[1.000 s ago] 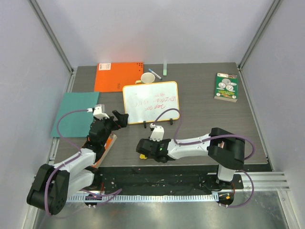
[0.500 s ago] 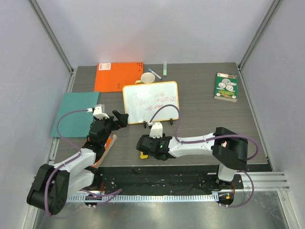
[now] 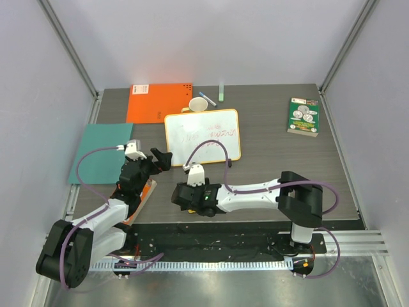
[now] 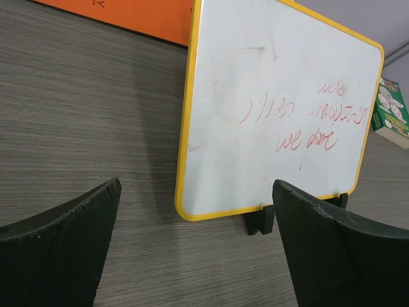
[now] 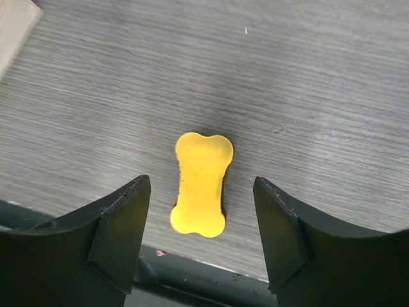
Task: Erase the whiteboard
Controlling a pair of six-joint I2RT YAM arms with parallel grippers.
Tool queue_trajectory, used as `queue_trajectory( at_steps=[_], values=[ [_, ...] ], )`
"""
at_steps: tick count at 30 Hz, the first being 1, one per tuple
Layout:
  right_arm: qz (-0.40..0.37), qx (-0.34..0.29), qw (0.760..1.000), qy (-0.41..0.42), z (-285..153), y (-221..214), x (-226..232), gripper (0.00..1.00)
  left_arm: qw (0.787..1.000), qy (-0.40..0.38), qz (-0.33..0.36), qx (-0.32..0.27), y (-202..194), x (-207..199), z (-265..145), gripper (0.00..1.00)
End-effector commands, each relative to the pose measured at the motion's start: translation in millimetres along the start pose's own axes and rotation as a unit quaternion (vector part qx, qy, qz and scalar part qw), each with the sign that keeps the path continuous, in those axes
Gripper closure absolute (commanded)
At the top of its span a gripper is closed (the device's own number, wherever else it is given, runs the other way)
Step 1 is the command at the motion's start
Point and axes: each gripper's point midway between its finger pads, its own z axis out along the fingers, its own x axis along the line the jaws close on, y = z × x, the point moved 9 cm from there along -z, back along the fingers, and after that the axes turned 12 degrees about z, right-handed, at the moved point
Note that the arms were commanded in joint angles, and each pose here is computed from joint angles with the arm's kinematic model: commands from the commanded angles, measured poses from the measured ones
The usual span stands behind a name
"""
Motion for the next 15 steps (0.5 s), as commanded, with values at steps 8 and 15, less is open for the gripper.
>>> queue_trajectory(
  at_steps=[8, 15],
  values=[
    [-0.010, 0.018, 1.000, -0.008, 13.7, -10.0, 5.3, 0.43, 1.000, 0.008, -0.002, -0.028, 10.9, 0.4, 2.3, 0.00],
    [-0.014, 0.028, 0.999, -0.014, 21.0, -16.3, 6.3, 0.51, 1.000, 0.009, -0.002, -0.025, 9.1, 0.5, 1.1, 0.00]
  ],
)
